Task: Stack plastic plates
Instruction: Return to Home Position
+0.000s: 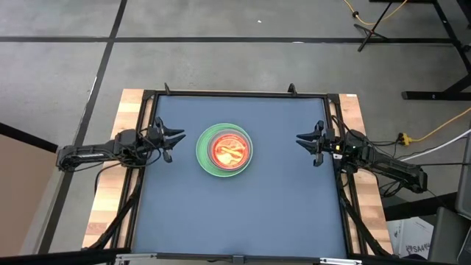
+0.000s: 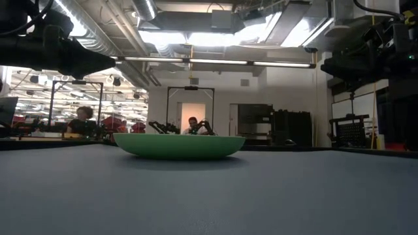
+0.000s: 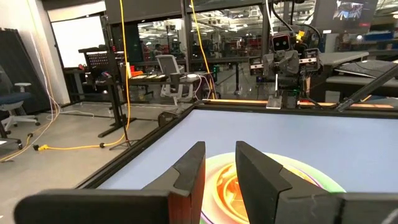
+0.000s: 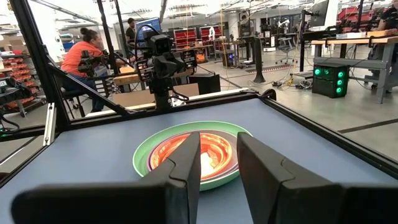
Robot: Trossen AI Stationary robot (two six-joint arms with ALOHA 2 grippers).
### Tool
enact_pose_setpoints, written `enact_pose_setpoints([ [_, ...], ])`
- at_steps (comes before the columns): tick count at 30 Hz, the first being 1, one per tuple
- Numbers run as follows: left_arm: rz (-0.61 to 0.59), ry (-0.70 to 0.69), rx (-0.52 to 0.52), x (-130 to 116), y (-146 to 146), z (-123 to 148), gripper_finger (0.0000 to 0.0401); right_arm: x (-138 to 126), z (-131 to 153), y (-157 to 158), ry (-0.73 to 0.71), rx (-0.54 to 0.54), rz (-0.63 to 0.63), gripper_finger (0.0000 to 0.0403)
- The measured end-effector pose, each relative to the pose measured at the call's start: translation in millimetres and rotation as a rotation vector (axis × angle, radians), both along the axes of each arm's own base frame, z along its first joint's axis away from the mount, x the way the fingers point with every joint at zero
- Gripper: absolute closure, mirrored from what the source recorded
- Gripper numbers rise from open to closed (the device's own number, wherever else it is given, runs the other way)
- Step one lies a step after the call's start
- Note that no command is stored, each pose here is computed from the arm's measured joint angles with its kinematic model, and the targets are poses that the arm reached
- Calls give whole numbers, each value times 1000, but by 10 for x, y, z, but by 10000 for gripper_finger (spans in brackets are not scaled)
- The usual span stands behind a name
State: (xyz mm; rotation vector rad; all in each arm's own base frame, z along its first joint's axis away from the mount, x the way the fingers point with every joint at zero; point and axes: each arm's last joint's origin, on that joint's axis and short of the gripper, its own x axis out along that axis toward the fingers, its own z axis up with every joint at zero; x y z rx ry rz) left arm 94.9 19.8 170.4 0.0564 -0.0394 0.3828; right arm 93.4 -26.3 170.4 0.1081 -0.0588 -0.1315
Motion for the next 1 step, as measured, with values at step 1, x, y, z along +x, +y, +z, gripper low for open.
enact_pose_setpoints([
  [1, 0, 0, 0, 0, 0, 0, 319, 0, 0, 0, 0, 0, 0, 308],
])
